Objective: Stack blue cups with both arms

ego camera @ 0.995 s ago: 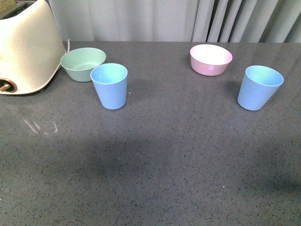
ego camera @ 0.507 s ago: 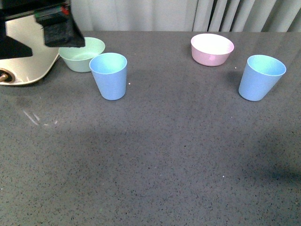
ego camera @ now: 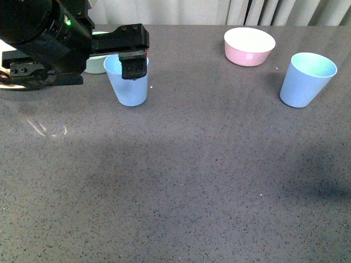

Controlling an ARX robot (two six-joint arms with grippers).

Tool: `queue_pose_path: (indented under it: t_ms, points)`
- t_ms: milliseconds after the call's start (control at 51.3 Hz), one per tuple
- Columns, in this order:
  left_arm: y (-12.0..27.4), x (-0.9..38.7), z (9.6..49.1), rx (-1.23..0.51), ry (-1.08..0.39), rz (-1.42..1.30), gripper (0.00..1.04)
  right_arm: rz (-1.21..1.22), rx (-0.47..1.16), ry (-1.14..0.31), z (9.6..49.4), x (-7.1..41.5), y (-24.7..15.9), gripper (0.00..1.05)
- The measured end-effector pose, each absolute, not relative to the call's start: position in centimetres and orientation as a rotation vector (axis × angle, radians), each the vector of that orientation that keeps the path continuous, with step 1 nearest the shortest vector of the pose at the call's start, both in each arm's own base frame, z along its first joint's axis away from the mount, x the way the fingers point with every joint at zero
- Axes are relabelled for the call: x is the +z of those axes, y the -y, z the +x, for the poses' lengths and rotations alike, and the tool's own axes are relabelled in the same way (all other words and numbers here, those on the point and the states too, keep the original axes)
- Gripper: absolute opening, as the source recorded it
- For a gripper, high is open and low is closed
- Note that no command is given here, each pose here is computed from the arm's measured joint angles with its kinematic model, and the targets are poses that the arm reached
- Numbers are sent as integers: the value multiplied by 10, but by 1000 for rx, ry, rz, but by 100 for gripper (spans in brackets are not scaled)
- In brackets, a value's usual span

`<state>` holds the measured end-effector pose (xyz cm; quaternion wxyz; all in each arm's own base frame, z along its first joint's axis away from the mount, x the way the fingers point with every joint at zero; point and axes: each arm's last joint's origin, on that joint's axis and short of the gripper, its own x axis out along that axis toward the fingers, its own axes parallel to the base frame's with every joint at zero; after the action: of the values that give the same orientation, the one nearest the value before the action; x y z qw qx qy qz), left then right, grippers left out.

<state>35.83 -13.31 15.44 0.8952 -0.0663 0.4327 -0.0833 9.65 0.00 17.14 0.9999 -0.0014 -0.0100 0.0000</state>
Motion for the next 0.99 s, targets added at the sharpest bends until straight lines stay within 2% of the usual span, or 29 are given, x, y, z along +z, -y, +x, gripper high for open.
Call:
queue_pose_path:
  t_ms: [371,995]
  points:
    - [155,160,388,-110,-918,-238,96,-3,0,20,97,171,0,96]
    - [146,149,420,106,-966,-340,96,-3,0,20,97,171,0,96]
